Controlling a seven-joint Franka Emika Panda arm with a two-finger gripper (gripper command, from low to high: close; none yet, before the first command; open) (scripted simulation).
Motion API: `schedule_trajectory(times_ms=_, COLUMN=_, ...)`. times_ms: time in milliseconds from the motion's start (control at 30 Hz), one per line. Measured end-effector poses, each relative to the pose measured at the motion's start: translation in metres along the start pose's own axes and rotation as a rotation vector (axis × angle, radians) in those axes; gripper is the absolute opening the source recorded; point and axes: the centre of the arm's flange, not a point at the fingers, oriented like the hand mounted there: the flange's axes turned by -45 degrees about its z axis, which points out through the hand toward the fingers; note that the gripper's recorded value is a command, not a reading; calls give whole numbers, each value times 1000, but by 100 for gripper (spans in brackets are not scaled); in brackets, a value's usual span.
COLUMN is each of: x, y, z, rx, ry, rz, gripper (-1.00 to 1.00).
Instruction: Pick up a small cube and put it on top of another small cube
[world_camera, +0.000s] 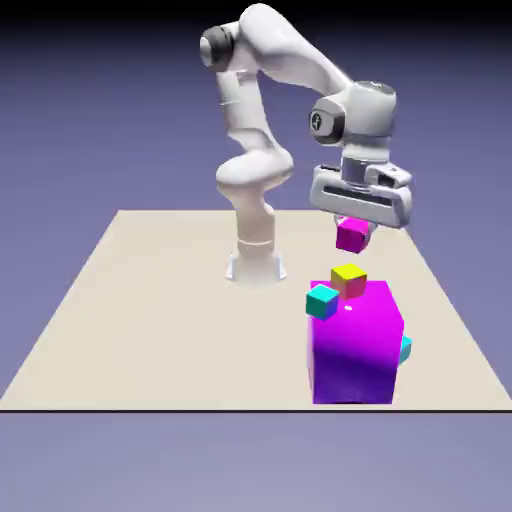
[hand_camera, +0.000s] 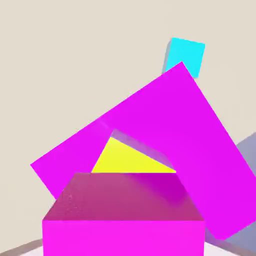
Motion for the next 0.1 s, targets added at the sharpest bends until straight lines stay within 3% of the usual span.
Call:
schedule_trajectory(times_ms=33, x=0, y=-1, z=7, rx=0, ry=0, rz=0, gripper=100)
schedule_trajectory(times_ms=100, x=0, y=0, z=7, rx=-1, ry=1, rz=0, gripper=100)
